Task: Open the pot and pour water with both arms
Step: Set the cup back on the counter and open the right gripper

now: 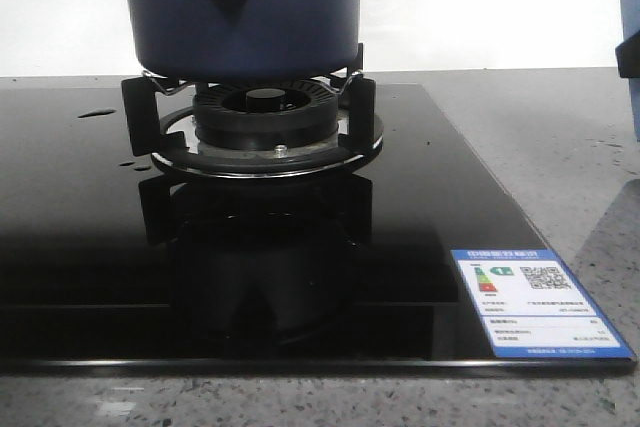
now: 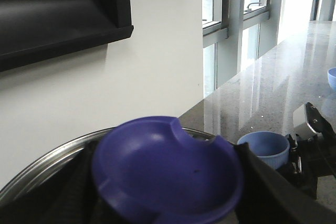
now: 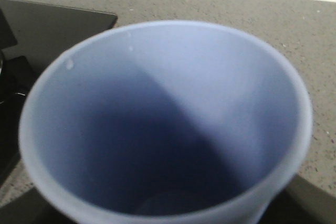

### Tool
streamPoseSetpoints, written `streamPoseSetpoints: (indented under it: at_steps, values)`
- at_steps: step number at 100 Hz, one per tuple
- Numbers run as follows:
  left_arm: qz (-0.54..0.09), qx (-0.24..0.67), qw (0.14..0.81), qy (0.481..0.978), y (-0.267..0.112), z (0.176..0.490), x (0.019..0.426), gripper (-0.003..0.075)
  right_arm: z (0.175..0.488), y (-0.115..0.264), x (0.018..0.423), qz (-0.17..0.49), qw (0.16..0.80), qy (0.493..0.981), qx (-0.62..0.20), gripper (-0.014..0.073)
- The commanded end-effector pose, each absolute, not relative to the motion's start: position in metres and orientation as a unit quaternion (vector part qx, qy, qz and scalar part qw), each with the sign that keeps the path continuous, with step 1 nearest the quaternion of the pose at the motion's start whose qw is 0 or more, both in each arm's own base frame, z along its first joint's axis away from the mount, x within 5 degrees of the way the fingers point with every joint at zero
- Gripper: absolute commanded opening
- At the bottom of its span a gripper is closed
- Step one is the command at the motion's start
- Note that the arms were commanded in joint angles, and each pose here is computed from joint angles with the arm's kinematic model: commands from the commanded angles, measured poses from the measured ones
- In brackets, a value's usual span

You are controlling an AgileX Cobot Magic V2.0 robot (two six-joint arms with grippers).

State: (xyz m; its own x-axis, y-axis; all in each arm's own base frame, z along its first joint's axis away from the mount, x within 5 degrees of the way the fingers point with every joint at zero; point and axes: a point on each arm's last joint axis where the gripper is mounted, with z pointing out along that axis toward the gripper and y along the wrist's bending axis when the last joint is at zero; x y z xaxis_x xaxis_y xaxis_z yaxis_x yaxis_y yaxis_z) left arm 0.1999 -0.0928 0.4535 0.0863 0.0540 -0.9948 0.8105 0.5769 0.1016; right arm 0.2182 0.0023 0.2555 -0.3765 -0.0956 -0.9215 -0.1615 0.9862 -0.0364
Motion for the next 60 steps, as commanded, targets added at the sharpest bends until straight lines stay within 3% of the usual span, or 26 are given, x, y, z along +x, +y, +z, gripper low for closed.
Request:
streamPoseSetpoints:
  at_steps: [1, 15, 37, 60]
  values:
    - [-0.321, 0.333, 0.672, 0.578, -0.0931, 0.4747, 0.1902, 0.0282, 0.2647, 0.0021, 0.2221, 0.046, 0.573, 0.815, -0.08, 0.0206]
    - [-0.322, 0.334, 0.671, 0.578, -0.0933, 0.4747, 0.19, 0.0282, 0.2615, 0.002, 0.2227, 0.047, 0.568, 0.818, -0.079, 0.0244]
    - [-0.323, 0.335, 0.671, 0.578, -0.0934, 0.4746, 0.1898, 0.0282, 0.2615, 0.0021, 0.2227, 0.047, 0.568, 0.818, -0.08, 0.0431]
    - [-0.325, 0.338, 0.669, 0.577, -0.0938, 0.4745, 0.1892, 0.0282, 0.2633, 0.0037, 0.2222, 0.054, 0.573, 0.813, -0.084, 0.0464]
